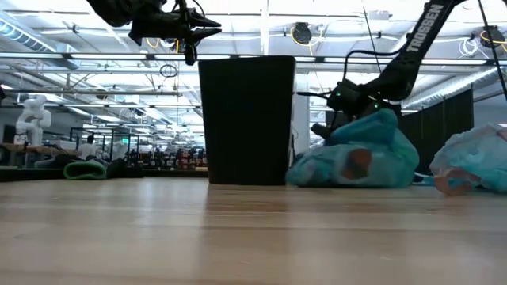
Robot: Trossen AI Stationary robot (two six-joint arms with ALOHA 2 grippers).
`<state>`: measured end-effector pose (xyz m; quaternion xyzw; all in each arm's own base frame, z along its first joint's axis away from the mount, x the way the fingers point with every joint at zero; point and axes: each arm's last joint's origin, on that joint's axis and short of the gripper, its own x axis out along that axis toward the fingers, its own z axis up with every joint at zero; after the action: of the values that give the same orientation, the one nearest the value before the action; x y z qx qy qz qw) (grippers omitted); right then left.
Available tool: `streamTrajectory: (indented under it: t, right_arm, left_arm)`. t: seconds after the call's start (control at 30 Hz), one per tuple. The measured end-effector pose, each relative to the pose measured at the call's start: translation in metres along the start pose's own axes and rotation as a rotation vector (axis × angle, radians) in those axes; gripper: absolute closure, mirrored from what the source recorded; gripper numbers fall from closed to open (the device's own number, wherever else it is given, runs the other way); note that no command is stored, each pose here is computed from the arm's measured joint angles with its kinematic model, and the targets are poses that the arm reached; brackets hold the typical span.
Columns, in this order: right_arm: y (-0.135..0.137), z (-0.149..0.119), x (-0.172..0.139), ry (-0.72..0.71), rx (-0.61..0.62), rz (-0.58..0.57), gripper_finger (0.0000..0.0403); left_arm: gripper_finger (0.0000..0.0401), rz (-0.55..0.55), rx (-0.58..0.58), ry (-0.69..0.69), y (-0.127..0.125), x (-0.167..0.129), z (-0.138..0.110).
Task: Place trash/remove bag and relplace
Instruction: Insert the light blue trash bag into the bin
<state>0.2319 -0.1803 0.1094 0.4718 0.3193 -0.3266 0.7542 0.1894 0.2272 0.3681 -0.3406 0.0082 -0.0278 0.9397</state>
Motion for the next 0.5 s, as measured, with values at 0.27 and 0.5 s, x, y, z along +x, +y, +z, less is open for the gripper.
streamTrajectory:
  t: [0.27,0.5]
  right_arm:
    - [0.014,0.011,-0.042,-0.088,-0.069,-0.005,0.0403]
    - [0.025,0.006,-0.097,-0.127,-0.068,0.034,0.0403]
  left_arm:
    - [0.0357,-0.011,-0.029,0.034,-0.002,0.006,-0.005]
    - [0.0357,-0.017,-0.03,0.046,-0.003,0.008,-0.007]
